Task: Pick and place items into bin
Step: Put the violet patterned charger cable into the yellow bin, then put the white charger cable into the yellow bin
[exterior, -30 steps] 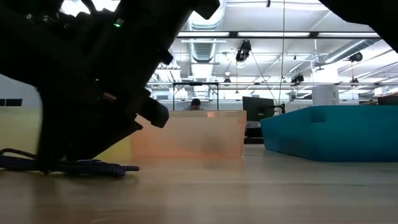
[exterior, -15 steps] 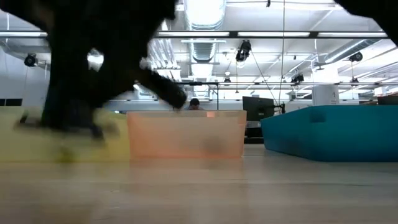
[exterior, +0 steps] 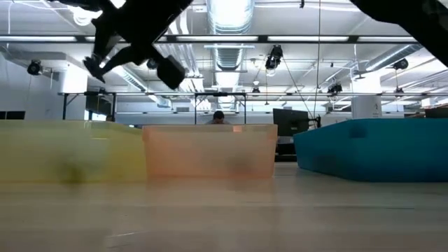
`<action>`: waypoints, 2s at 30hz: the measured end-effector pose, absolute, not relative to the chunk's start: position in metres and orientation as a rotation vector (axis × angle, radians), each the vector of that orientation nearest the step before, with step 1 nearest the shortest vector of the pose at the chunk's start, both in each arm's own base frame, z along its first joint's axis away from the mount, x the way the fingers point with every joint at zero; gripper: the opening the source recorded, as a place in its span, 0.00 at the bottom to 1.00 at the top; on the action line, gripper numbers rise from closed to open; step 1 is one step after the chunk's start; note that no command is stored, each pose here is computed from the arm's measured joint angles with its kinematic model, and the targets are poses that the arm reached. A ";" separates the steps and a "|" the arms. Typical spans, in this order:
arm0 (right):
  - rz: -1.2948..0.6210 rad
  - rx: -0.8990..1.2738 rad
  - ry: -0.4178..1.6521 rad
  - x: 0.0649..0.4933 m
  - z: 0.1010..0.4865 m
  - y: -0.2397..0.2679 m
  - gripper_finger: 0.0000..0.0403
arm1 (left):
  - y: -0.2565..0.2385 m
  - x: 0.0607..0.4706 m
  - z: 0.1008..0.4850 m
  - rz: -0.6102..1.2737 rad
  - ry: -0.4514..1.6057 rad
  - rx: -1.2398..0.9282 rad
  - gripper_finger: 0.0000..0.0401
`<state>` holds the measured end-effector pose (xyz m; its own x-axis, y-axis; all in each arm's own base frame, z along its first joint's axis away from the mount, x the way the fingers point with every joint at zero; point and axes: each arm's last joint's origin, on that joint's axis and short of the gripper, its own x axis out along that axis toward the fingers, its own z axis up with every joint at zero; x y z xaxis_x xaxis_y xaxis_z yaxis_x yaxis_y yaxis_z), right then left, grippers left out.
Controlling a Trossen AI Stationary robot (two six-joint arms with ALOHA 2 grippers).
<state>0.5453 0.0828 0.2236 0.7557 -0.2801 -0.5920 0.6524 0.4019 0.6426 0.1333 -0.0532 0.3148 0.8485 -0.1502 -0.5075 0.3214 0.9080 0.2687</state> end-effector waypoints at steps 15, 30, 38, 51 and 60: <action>-0.535 0.625 0.498 0.542 0.231 0.078 0.54 | -0.047 0.124 0.309 -0.166 0.540 0.369 0.00; -0.754 0.563 0.873 0.365 0.311 0.168 0.46 | -0.061 0.158 0.297 -0.405 0.528 0.196 0.00; -1.026 0.750 0.673 0.274 0.310 0.077 0.39 | -0.046 0.166 0.308 -0.321 0.418 0.100 0.00; -1.344 1.239 0.747 0.199 0.244 -0.119 0.53 | -0.002 0.192 0.300 0.216 0.430 -0.109 0.00; -1.340 1.364 0.826 0.227 0.199 -0.185 0.54 | 0.031 0.190 0.296 0.424 0.458 -0.129 0.00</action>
